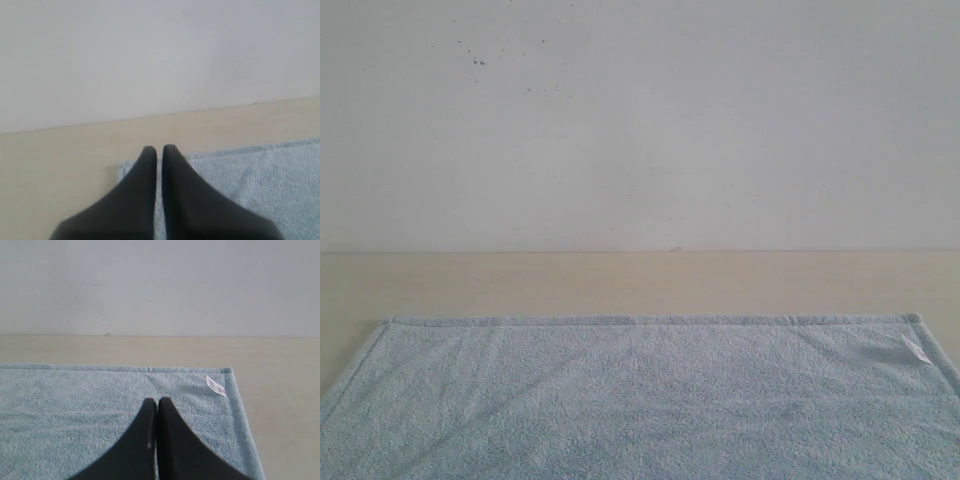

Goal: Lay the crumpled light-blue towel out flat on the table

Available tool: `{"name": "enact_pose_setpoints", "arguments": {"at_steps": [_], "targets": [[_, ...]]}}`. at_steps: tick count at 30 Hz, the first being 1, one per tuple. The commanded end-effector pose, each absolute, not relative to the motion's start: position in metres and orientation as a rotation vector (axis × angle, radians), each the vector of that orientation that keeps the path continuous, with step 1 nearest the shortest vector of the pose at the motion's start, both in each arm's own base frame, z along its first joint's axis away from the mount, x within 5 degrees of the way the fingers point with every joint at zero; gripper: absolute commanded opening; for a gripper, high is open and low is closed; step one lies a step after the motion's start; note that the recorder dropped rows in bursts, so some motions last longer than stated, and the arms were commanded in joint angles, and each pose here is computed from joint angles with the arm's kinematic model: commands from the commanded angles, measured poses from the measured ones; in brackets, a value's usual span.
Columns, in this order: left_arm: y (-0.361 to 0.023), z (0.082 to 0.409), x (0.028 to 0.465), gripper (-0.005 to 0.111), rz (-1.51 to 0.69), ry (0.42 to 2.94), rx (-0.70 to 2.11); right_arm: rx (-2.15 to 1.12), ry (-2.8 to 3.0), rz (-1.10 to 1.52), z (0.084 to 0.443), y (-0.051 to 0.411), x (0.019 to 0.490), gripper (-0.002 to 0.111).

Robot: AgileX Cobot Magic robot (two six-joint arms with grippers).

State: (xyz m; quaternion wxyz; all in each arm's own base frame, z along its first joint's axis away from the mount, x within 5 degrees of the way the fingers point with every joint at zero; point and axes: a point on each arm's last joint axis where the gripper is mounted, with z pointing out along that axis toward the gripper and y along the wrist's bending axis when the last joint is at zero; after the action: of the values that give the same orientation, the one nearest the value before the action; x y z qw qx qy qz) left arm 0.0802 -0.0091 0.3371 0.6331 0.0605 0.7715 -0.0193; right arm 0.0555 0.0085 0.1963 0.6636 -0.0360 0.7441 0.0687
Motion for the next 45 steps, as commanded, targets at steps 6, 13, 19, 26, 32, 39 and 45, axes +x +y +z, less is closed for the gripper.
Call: {"name": "enact_pose_setpoints", "arguments": {"at_steps": [6,13,19,26,32,39,45], "targets": [[-0.005,0.311,0.057,0.004,-0.043,1.459,0.086,-0.087,1.680,0.145,0.195,0.008,0.055,0.000],[-0.002,0.264,0.056,0.004,-0.022,1.257,0.048,-0.087,1.680,0.145,0.195,0.008,0.055,0.000],[-0.001,0.238,0.052,0.004,-0.017,1.215,0.041,-0.087,1.680,0.145,0.195,0.008,0.055,0.000],[-0.002,0.232,0.052,0.004,-0.021,1.272,0.049,-0.087,1.680,0.145,0.195,0.008,0.055,0.000],[-0.002,0.228,0.053,0.004,0.001,1.313,0.074,-0.087,1.680,0.145,0.195,0.008,0.055,0.000],[-0.004,0.212,0.056,0.004,-0.007,1.493,0.099,-0.087,1.680,0.145,0.195,0.008,0.055,0.000],[-0.004,0.211,0.056,0.004,-0.006,1.508,0.100,-0.087,1.680,0.145,0.195,0.008,0.055,0.000]]}}
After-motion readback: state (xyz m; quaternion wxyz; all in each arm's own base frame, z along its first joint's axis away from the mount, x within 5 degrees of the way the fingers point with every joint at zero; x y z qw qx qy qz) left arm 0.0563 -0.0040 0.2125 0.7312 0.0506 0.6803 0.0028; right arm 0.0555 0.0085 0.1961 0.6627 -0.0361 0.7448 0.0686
